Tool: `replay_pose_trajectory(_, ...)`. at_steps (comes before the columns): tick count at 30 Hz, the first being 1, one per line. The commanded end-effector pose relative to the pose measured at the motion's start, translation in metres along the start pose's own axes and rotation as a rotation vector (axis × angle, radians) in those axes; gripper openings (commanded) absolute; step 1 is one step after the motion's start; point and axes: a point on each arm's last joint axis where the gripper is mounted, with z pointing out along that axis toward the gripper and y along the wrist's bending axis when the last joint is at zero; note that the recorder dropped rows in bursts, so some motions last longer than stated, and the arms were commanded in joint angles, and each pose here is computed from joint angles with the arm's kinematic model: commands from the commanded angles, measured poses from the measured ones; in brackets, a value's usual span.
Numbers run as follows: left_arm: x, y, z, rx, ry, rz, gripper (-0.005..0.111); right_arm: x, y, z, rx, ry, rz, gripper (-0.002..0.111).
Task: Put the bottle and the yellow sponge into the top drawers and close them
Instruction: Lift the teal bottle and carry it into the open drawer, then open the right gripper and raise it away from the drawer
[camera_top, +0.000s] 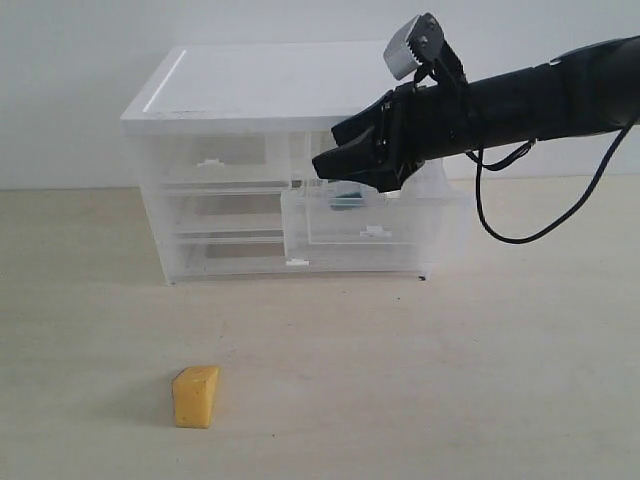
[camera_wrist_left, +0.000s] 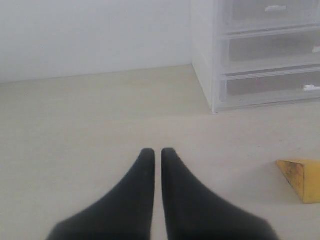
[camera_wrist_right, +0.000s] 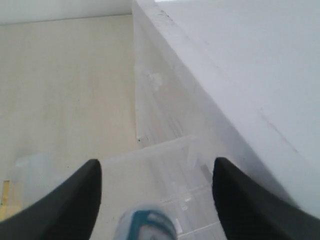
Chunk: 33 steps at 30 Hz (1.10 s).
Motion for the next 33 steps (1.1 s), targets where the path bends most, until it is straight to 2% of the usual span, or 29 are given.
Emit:
replay_pose_trajectory(1,0.000,0.000,0.000,-0.003,-0.009,0.000,0.004,0.001,-0.004,-0.002,0.018,0.002,0.014,0.062)
replay_pose_trajectory(6,0.000,0.000,0.000,-0.003,-0.009,0.000,0.004,-0.007,-0.004,-0.006,0.049,0.001,0.007,0.062)
replay_pose_trajectory(11,0.000,0.000,0.000,-0.003,-0.009,0.000,0.004,-0.035,-0.001,-0.026,0.159,0.029,0.044,0.062)
replay_pose_trajectory(13,0.000,0.000,0.000,-0.003,-0.009,0.000,0.004,-0.042,0.005,-0.036,0.170,0.094,0.038,0.049)
replay_pose_trajectory(14,0.000,0.000,0.000,-0.003,-0.009,0.000,0.004,-0.046,0.009,-0.042,0.175,0.142,0.042,0.036)
replay_pose_trajectory(15,0.000,0.000,0.000,-0.003,-0.009,0.000,0.004,-0.047,0.011,-0.046,0.180,0.168,0.044,0.027)
replay_pose_trajectory(16,0.000,0.000,0.000,-0.003,-0.009,0.000,0.004,-0.052,0.015,-0.053,0.189,0.211,0.043,0.010)
replay_pose_trajectory(17,0.000,0.000,0.000,-0.003,-0.009,0.000,0.004,-0.053,0.017,-0.056,0.189,0.234,0.045,0.001)
replay_pose_trajectory(25,0.000,0.000,0.000,-0.003,-0.009,0.000,0.004,-0.064,0.035,-0.078,0.225,0.346,0.167,0.000)
replay_pose_trajectory(33,0.000,0.000,0.000,-0.003,-0.009,0.000,0.004,-0.059,0.063,-0.101,0.369,0.306,0.222,0.000)
